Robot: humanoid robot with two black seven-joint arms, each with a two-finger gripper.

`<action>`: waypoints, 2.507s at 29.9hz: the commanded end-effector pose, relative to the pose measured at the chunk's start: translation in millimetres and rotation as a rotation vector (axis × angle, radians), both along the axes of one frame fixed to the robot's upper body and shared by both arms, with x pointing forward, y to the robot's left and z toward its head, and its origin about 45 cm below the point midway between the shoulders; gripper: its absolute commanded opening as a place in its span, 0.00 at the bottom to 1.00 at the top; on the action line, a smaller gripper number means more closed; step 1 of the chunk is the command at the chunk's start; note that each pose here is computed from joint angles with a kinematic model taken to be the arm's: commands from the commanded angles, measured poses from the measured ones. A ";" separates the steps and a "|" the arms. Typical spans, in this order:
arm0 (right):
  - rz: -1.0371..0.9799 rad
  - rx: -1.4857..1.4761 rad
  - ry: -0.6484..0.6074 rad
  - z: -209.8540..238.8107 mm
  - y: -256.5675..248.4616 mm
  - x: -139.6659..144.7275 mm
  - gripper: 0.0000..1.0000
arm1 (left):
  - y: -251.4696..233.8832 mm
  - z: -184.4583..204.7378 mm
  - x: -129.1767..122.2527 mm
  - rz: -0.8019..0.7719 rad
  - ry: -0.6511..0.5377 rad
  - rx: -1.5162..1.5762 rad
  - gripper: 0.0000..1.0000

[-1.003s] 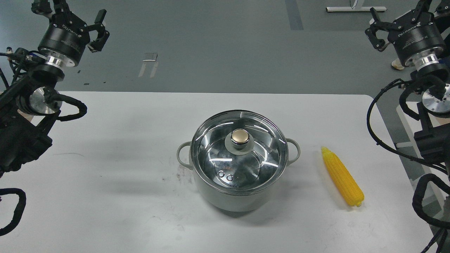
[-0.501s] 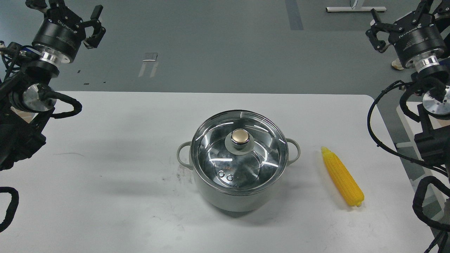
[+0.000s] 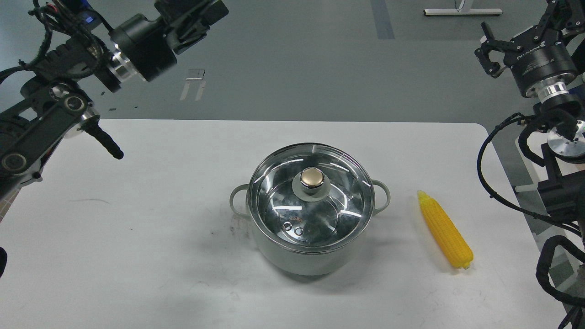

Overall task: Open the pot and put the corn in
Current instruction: 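Reach the left gripper to the glass lid knob and grasp it, then lift the glass lid off the pot with the left gripper and move it aside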

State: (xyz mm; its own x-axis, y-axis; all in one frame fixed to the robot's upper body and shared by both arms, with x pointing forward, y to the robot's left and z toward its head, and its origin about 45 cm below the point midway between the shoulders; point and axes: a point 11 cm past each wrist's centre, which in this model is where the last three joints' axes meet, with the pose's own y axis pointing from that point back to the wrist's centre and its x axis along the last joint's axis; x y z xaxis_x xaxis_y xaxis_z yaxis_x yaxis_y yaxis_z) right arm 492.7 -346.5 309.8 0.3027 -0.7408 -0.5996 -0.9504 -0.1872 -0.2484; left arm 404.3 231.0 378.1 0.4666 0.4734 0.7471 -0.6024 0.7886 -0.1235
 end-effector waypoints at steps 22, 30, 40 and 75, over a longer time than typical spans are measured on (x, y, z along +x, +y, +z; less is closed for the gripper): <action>-0.002 -0.004 0.000 -4.6 -3.5 -5.5 1.00 | -90.9 -138.2 -83.9 -0.368 -0.463 0.643 0.80; -0.002 -0.004 -0.007 -2.4 -3.1 -5.6 1.00 | -80.6 -155.4 -78.8 -0.337 -0.416 0.659 0.76; -0.002 -0.002 -0.002 -4.9 -3.0 -6.3 1.00 | -75.7 -166.4 -82.5 -0.332 -0.381 0.661 0.56; -0.007 -0.007 0.009 -10.1 -6.4 -8.4 1.00 | 104.7 -73.6 -63.4 0.131 -0.325 0.658 0.30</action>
